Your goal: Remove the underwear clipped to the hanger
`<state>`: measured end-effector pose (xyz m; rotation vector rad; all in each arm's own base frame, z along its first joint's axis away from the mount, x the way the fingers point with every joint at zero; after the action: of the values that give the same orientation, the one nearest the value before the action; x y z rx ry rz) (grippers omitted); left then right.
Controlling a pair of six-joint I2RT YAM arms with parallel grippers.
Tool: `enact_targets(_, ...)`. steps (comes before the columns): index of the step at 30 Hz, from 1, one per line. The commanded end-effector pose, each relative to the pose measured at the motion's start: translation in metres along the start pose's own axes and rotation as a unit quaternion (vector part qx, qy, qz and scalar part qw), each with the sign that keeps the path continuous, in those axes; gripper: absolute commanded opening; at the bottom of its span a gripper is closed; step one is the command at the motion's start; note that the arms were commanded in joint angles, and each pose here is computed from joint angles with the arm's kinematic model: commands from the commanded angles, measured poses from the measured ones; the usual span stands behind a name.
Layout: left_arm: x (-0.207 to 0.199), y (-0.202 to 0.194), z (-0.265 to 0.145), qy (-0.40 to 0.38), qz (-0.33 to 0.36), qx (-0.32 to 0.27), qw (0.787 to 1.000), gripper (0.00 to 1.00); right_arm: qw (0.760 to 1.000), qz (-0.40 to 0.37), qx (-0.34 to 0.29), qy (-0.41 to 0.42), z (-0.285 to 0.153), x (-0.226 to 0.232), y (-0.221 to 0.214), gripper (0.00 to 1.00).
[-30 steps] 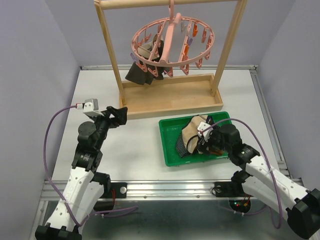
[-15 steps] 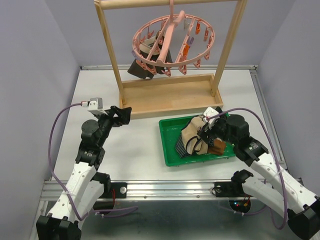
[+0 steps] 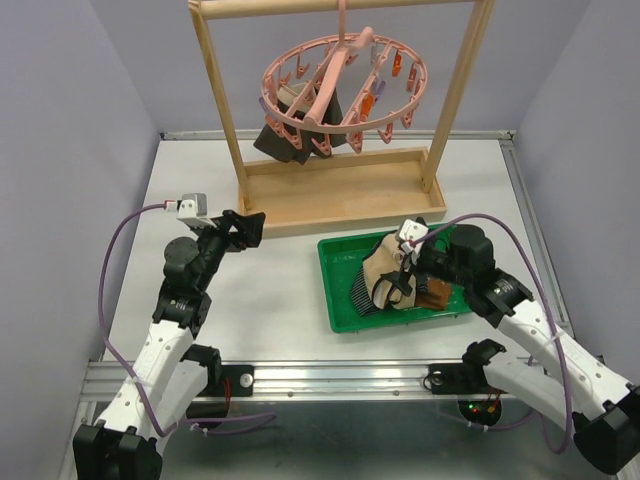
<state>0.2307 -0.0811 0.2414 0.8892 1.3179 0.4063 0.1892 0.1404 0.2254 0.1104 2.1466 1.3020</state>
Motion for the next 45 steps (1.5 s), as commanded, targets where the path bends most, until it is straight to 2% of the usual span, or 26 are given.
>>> enact_targets(1, -0.013, 0.012, -0.002, -0.034, 0.002, -0.029, 0.999, 0.99, 0.998, -0.032, -0.055, 0.016, 0.005, -0.016, 0.031, 1.0)
enact_targets(14, -0.009, 0.01, -0.014, -0.025, 0.001, -0.041, 0.999, 0.99, 0.995, -0.05, -0.074, 0.042, 0.035, -0.038, 0.047, 1.0)
enact_targets(35, -0.013, 0.013, -0.028, -0.03, 0.021, -0.046, 0.998, 0.99, 0.994, -0.043, -0.081, 0.066, 0.098, -0.067, 0.048, 1.0)
enact_targets(45, -0.013, 0.016, -0.034, -0.027, 0.043, -0.05, 0.997, 0.99, 0.997, -0.015, -0.068, 0.019, 0.139, -0.089, 0.052, 1.0)
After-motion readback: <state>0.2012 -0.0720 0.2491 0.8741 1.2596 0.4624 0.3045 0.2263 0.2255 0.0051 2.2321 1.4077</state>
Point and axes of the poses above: each gripper's point midway between its finger pads, its own z axis out along the fingers, its own x axis along the line the jaws close on, y = z × x, the point moved 7 cm from there along -z, back along the fingers, and after that the axes turned 13 degrees about -z, right-handed, at the moved point
